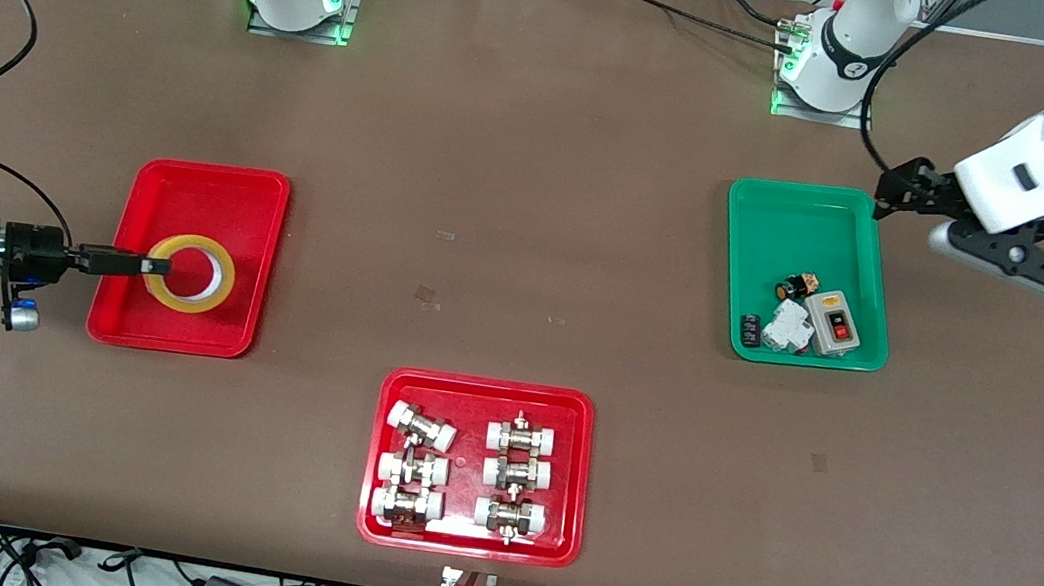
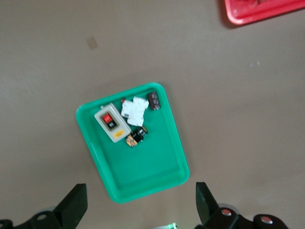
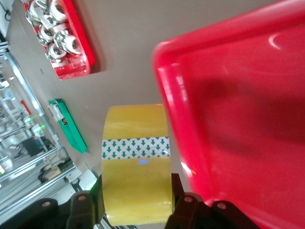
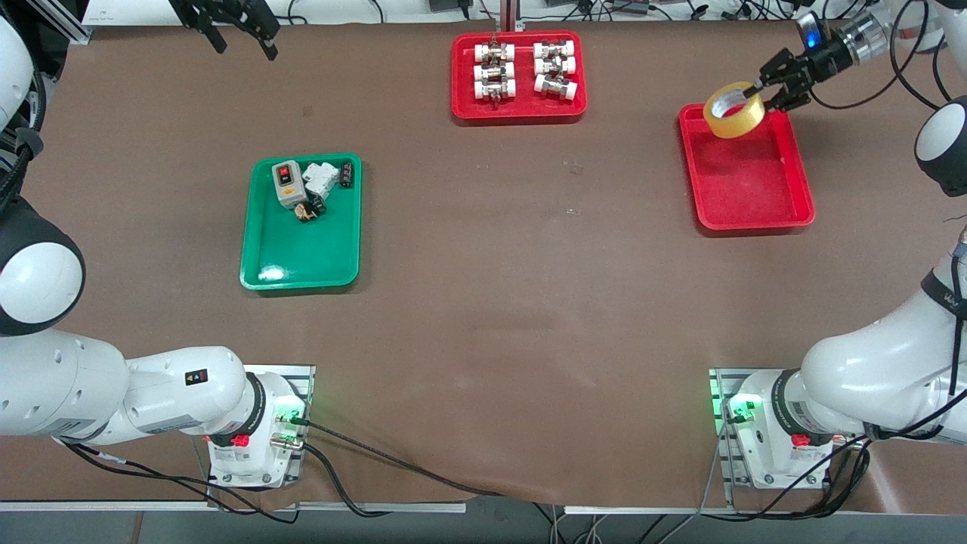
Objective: Left arm passes tape to right arm into tray
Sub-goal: 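Lower the tape into the empty red tray with the right gripper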
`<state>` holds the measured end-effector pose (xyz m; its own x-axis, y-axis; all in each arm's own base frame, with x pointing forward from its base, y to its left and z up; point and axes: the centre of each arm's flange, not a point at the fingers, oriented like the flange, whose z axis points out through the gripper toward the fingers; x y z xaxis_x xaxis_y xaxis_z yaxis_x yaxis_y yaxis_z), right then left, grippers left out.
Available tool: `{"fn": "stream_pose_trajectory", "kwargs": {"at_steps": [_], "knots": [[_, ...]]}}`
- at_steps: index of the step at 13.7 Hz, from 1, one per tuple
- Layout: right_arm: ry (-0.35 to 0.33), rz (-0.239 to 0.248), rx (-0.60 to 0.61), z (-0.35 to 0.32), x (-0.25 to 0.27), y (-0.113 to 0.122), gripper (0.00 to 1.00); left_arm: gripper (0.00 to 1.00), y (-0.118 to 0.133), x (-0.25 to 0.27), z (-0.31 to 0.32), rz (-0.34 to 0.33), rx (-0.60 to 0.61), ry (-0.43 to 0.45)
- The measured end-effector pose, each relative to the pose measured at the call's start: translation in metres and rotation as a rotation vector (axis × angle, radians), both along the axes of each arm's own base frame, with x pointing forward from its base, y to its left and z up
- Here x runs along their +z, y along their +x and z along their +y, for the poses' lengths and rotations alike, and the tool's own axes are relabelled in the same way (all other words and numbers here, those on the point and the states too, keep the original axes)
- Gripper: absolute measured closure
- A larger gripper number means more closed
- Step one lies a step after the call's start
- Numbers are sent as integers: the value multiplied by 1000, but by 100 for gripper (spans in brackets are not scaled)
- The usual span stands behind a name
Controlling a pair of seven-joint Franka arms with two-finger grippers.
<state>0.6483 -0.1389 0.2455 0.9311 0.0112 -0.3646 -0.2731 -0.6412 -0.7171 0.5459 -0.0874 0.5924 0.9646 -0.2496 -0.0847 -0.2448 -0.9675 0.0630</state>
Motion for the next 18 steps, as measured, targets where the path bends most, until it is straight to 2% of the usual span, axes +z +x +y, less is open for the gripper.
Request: {"fn": "stream_pose_trajectory", "kwargs": {"at_steps": [4, 8, 12, 13, 17, 18], "knots": [[64, -36, 33, -30, -45, -21, 45, 0, 4, 23, 18, -47, 21, 22], [111, -31, 60, -33, -72, -37, 45, 0, 8, 22, 46, -46, 69, 25], [125, -30, 66, -33, -82, -42, 44, 0, 9, 26, 50, -53, 87, 26], [131, -32, 71, -33, -85, -43, 41, 0, 9, 26, 50, -54, 95, 29], [150, -35, 88, -29, -94, -45, 1, 0, 10, 30, 48, -67, 151, 72], [146, -33, 96, -28, -94, -45, 0, 0, 10, 31, 46, -68, 183, 74]]}}
